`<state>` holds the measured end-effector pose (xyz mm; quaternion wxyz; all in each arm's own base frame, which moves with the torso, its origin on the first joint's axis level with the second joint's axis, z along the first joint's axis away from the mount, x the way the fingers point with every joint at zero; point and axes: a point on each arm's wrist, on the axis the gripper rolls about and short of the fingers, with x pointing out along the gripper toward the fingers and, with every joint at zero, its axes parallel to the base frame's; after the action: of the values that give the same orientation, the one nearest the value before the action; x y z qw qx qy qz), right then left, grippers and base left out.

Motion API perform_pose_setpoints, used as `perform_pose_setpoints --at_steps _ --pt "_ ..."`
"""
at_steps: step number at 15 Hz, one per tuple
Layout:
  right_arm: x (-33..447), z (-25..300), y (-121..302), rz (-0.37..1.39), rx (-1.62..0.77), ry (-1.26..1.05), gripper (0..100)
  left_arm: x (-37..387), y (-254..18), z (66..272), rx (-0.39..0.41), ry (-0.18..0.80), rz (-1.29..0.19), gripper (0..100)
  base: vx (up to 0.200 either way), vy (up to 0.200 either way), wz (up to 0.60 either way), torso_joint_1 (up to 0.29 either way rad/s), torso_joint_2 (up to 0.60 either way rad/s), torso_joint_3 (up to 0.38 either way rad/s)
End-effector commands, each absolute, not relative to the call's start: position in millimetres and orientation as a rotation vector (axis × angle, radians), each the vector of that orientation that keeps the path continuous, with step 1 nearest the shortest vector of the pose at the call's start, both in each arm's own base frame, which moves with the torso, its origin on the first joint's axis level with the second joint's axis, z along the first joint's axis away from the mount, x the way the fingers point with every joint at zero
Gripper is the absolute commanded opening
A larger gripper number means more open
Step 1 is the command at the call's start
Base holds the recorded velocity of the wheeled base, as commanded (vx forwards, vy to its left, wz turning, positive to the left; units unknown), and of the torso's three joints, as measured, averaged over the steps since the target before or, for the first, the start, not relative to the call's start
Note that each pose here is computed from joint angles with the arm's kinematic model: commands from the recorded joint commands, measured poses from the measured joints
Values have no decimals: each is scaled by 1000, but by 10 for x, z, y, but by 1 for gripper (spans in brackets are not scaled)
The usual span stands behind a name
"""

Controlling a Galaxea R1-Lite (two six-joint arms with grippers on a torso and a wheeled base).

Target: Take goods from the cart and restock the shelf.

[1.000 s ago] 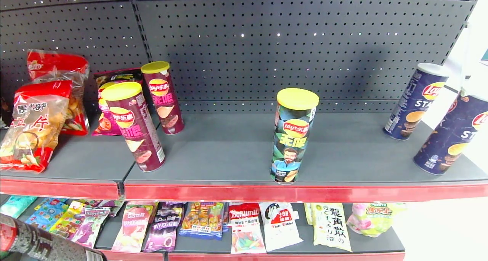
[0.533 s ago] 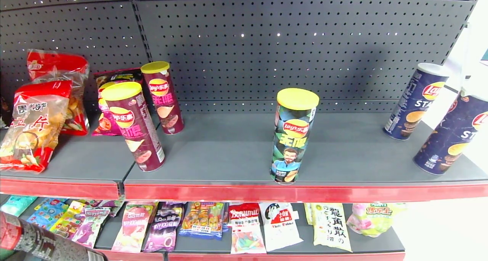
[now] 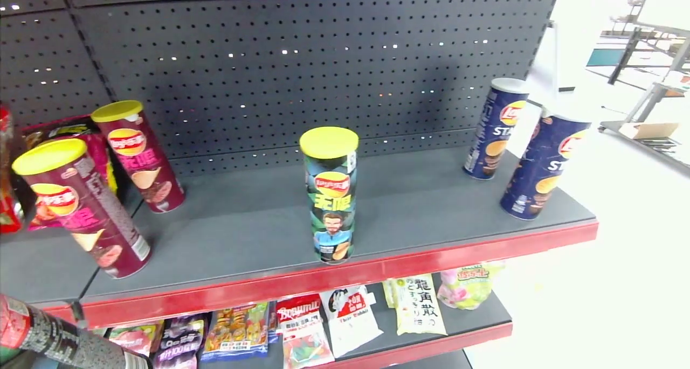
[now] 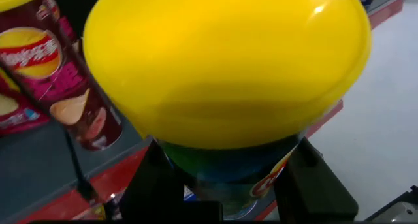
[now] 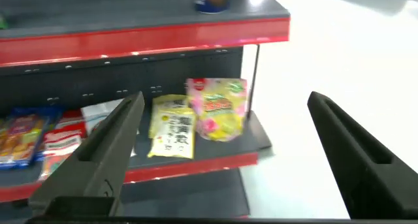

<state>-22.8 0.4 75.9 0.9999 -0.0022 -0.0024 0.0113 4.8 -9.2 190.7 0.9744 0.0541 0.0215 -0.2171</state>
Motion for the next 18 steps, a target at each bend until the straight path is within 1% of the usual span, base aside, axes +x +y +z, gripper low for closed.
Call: perform_pose_setpoints --at_steps 1,3,6,7,9,11,12,14,16,18 --pt "-227 760 4 23 -5 -3 100 86 -92 1950 109 47 -436 0 0 0 0 0 0 0" --pt "-227 760 4 25 -3 -3 100 129 -93 2016 104 51 -436 0 0 0 0 0 0 0" --pt "-227 760 4 23 -2 -3 100 444 -99 2173 59 127 -441 0 0 0 0 0 0 0" --pt "-227 760 4 23 -2 -3 100 583 -105 2206 57 143 -452 0 0 0 0 0 0 0" --pt "-227 760 4 23 -2 -3 100 936 -157 2309 57 139 -523 0 0 0 0 0 0 0" --pt "-227 760 4 23 -2 -3 100 1200 -185 2347 59 132 -536 0 0 0 0 0 0 0" --pt "-227 760 4 23 -2 -3 100 1444 -214 2384 61 123 -545 0 0 0 0 0 0 0" --pt "-227 760 4 23 -2 -3 100 1722 -296 2363 63 130 -573 0 0 0 0 0 0 0" --pt "-227 760 4 23 -2 -3 100 1870 -329 2306 61 144 -589 0 0 0 0 0 0 0" --pt "-227 760 4 23 -2 -3 100 2038 -381 2311 60 158 -605 0 0 0 0 0 0 0"
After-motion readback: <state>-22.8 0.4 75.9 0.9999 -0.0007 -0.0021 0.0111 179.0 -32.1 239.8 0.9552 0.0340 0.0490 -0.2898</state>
